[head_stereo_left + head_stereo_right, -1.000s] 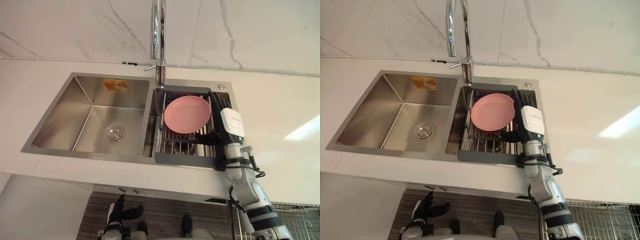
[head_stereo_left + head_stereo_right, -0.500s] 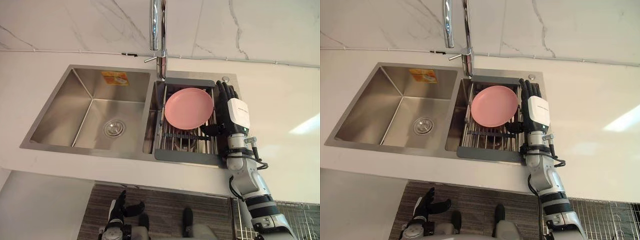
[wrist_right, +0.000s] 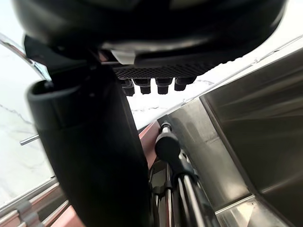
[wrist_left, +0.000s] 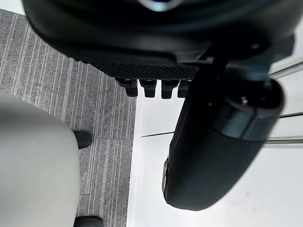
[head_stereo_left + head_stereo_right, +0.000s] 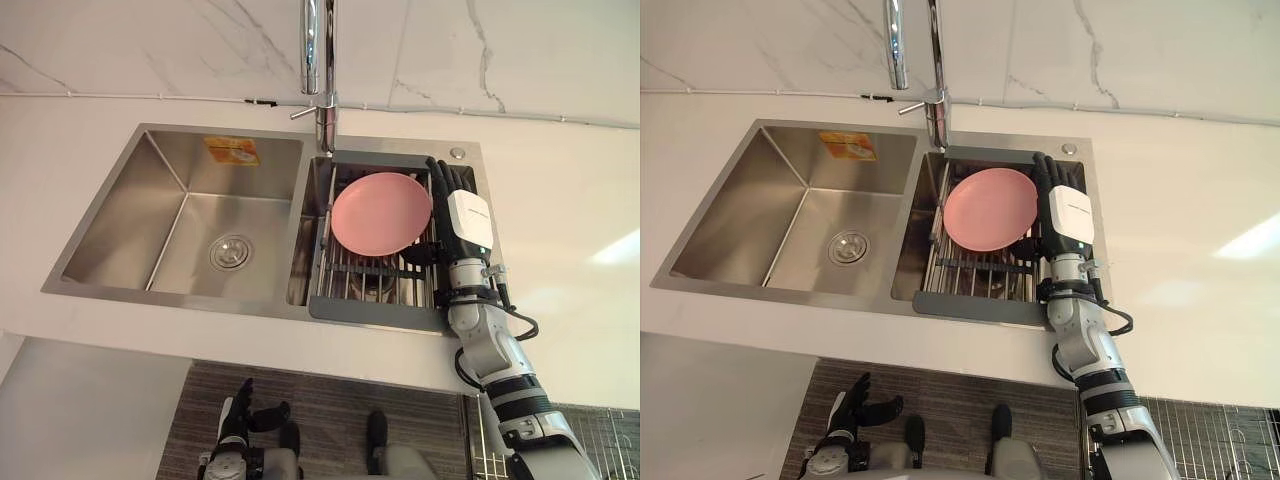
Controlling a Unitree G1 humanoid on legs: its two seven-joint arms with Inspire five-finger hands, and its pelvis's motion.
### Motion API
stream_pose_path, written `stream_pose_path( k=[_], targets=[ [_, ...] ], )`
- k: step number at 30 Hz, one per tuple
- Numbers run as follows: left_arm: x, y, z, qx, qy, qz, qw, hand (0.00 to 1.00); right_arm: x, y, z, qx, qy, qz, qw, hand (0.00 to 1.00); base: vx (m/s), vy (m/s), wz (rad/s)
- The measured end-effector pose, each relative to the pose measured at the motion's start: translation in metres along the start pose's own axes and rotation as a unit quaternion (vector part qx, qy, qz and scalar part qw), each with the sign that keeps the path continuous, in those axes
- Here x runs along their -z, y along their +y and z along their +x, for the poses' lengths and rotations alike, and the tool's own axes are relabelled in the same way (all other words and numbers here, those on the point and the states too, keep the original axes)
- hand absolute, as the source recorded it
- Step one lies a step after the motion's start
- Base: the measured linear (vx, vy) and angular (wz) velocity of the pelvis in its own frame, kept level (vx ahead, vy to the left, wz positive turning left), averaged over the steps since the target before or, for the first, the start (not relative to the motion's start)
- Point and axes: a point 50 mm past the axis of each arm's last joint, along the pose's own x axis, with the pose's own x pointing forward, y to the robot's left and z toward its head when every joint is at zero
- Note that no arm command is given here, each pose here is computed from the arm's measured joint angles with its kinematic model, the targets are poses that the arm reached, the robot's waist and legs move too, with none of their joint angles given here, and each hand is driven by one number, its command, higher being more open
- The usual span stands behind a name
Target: Walk over to the sink, pick up the cup, carry it to the dishwasher, place the cup inside the dishwasher, then close the dishwasher door
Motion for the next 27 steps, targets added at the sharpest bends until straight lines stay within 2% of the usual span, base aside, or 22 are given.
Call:
stream_pose_path(
  k=[6, 7, 17, 27],
  targets=[
    [-0.001, 0.0, 0.0, 0.0, -0.001, 0.0, 1.0, 1.0, -0.008, 0.004, 0.003, -0.016, -0.022, -0.008, 1.0, 1.0, -0.01, -0.002, 0.0],
    [-0.001, 0.0, 0.0, 0.0, -0.002, 0.0, 1.0, 1.0, -0.012, 0.006, 0.003, -0.02, -0.031, -0.007, 0.999, 0.0, 0.0, 0.0, 0.0],
    [-0.002, 0.0, 0.0, -0.001, -0.007, 0.0, 1.0, 1.0, -0.021, 0.014, 0.009, -0.063, -0.08, -0.046, 0.994, 0.0, 0.0, 0.0, 0.0],
    [-0.004, 0.002, 0.001, -0.003, -0.009, -0.008, 1.0, 1.0, -0.035, 0.002, 0.026, -0.047, -0.126, -0.057, 0.989, 0.0, -0.01, -0.008, 0.01]
  ],
)
